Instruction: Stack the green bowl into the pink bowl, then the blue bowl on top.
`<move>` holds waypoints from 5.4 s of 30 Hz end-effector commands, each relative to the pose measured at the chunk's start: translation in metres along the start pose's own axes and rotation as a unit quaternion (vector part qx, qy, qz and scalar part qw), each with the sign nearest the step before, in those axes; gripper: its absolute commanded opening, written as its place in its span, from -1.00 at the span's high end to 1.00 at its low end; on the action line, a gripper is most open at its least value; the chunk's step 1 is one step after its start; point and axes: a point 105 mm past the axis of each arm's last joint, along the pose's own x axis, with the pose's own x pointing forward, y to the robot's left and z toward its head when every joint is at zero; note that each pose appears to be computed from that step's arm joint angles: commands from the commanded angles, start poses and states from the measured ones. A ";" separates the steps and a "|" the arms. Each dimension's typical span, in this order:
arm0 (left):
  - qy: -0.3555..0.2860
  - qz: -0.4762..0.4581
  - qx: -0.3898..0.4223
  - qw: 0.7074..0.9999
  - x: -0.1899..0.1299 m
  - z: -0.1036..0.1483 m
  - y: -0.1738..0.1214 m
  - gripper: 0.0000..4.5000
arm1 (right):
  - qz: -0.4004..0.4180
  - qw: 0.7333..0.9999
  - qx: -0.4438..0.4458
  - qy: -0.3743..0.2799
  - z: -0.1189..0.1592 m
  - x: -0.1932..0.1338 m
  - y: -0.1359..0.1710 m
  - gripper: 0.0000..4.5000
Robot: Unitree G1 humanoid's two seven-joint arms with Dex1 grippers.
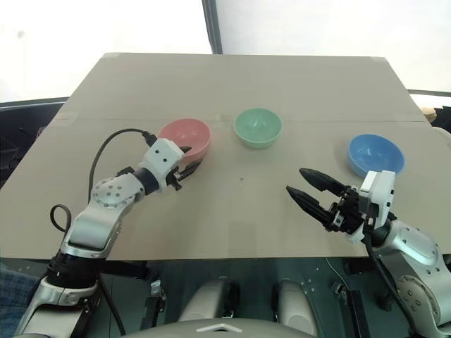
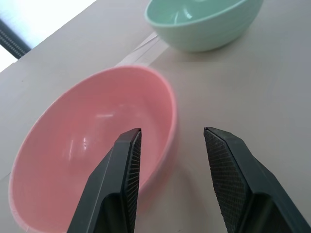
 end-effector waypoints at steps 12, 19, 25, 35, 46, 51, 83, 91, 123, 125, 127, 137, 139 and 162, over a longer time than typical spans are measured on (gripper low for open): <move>0.054 -0.131 0.060 0.988 0.041 -0.004 -0.006 0.37 | -0.004 1.000 -0.026 -0.006 0.003 0.003 -0.005 -0.02; 0.052 -0.166 0.103 0.979 0.044 0.010 0.000 0.97 | -0.007 1.000 -0.026 -0.007 0.004 0.003 -0.004 -0.02; 0.035 -0.231 0.154 0.960 0.033 0.026 -0.012 0.97 | -0.008 1.000 -0.028 -0.007 0.004 0.003 -0.006 -0.02; -0.078 -0.419 0.266 0.865 -0.019 0.074 -0.081 0.97 | -0.005 1.000 -0.029 -0.010 0.007 0.006 -0.006 -0.02; -0.142 -0.426 0.324 0.833 -0.019 0.067 -0.093 0.37 | -0.004 0.999 -0.033 -0.013 0.008 0.008 -0.007 -0.02; -0.165 -0.408 0.331 0.835 -0.015 0.066 -0.093 -0.53 | -0.003 0.999 -0.032 -0.011 0.007 0.008 -0.007 -0.02; -0.181 -0.150 -0.194 0.952 -0.109 0.047 0.019 -0.97 | -0.065 0.967 -0.193 0.152 -0.025 0.089 -0.096 -0.02; -0.184 -0.148 -0.186 0.954 -0.114 0.046 0.021 -0.97 | 0.025 0.946 -0.266 0.185 -0.029 0.140 -0.094 -0.02; -0.169 -0.019 -0.162 0.972 -0.144 0.035 0.039 -1.00 | 0.132 0.882 -0.339 0.300 -0.083 0.206 -0.094 0.44; -0.168 -0.019 -0.162 0.972 -0.143 0.035 0.037 -1.00 | 0.135 0.882 -0.341 0.297 -0.082 0.206 -0.093 0.80; -0.168 -0.019 -0.163 0.972 -0.142 0.035 0.036 -1.00 | 0.135 0.882 -0.342 0.296 -0.081 0.205 -0.094 0.98; -0.167 -0.032 -0.164 0.972 -0.138 0.032 0.034 -1.00 | 0.191 0.811 -0.489 0.258 -0.060 0.203 -0.087 0.98; -0.165 -0.045 -0.164 0.972 -0.135 0.032 0.031 -1.00 | 0.203 0.815 -0.490 0.232 -0.045 0.203 -0.078 0.98; -0.196 -0.207 -0.112 0.952 -0.082 0.051 0.029 -1.00 | 0.360 0.795 -0.441 0.209 -0.011 0.134 0.036 -0.70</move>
